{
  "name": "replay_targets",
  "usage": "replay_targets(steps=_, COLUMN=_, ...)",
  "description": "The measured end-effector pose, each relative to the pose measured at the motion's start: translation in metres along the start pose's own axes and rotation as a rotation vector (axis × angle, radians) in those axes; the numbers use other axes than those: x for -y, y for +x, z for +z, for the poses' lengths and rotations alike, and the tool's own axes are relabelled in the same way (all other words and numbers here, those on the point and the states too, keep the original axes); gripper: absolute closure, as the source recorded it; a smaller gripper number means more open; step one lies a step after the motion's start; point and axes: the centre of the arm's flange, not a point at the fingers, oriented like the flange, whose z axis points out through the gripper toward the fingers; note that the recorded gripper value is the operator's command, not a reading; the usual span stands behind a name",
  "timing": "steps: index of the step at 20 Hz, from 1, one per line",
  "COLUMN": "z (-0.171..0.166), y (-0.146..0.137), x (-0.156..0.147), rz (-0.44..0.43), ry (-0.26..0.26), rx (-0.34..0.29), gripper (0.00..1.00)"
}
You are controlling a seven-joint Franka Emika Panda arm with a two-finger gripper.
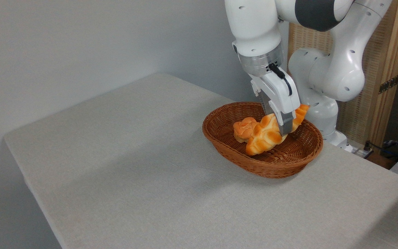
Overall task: Put bread into the basket
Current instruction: 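Lower the loaf into the basket beside the orange bun and release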
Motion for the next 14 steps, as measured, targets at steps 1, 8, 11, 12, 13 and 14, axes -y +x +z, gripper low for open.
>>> replay_targets(steps=1, z=0.000, y=0.000, x=0.000, rz=0.000, ry=0.001, rx=0.000, gripper=0.00)
replay_targets(steps=8, z=-0.003, y=0.005, x=0.003, rz=0.006, ry=0.029, rx=-0.026, gripper=0.00)
replay_targets(steps=11, z=-0.004, y=0.011, x=0.005, rz=0.013, ry=0.038, rx=-0.047, gripper=0.00)
replay_targets(steps=12, z=-0.004, y=0.012, x=0.005, rz=0.013, ry=0.037, rx=-0.048, gripper=0.00)
replay_targets(steps=13, z=-0.004, y=0.012, x=0.006, rz=0.013, ry=0.036, rx=-0.048, gripper=0.00)
replay_targets(steps=14, z=-0.004, y=0.012, x=0.006, rz=0.013, ry=0.035, rx=-0.048, gripper=0.00)
